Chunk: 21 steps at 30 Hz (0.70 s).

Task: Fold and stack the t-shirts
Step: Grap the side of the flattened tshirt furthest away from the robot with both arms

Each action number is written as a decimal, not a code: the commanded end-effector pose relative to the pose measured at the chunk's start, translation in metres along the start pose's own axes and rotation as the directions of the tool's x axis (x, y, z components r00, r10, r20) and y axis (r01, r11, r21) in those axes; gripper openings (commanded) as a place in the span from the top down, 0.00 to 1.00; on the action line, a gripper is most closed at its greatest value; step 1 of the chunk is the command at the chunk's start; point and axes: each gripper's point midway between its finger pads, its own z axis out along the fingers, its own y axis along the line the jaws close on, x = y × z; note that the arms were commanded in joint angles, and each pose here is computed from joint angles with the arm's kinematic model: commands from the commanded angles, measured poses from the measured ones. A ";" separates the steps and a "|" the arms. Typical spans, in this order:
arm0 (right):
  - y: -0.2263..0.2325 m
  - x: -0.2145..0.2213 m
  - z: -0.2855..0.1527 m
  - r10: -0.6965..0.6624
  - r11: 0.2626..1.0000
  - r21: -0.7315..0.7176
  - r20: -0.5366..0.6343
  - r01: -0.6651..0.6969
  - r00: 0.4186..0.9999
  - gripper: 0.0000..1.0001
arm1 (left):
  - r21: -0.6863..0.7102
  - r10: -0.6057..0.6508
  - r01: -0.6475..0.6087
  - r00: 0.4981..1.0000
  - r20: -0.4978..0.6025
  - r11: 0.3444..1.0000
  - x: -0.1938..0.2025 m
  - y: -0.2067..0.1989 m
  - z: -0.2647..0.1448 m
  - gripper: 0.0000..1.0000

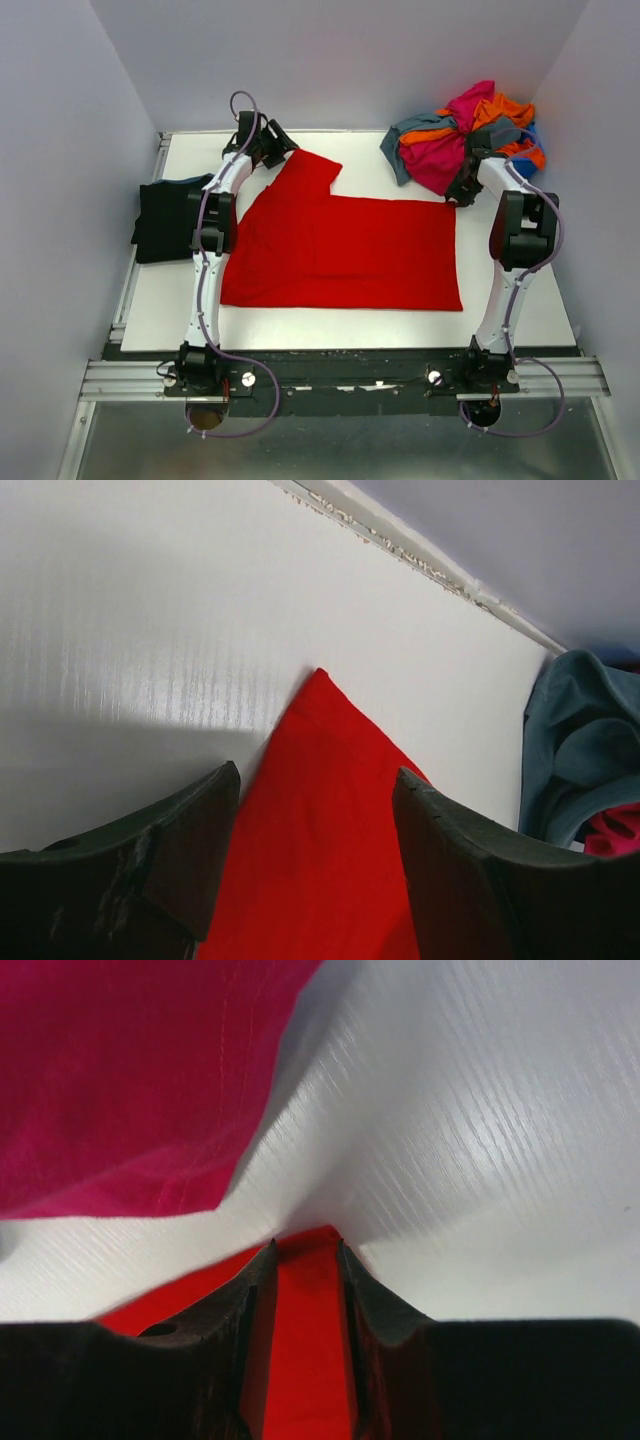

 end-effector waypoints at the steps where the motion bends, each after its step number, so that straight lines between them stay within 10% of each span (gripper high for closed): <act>1: -0.007 0.009 0.009 -0.007 1.000 0.030 -0.081 0.009 0.997 0.62 | 0.036 -0.020 0.021 0.999 -0.038 0.999 0.013 0.000 0.013 0.25; 11: -0.013 0.001 -0.006 0.007 0.999 0.036 -0.005 -0.007 1.000 0.57 | 0.006 -0.004 0.005 0.997 -0.083 1.000 0.029 0.011 0.020 0.28; 21: -0.017 -0.003 -0.012 -0.002 0.999 0.036 0.004 0.002 1.000 0.57 | 0.025 -0.043 0.047 0.989 -0.142 0.999 0.041 0.017 0.024 0.58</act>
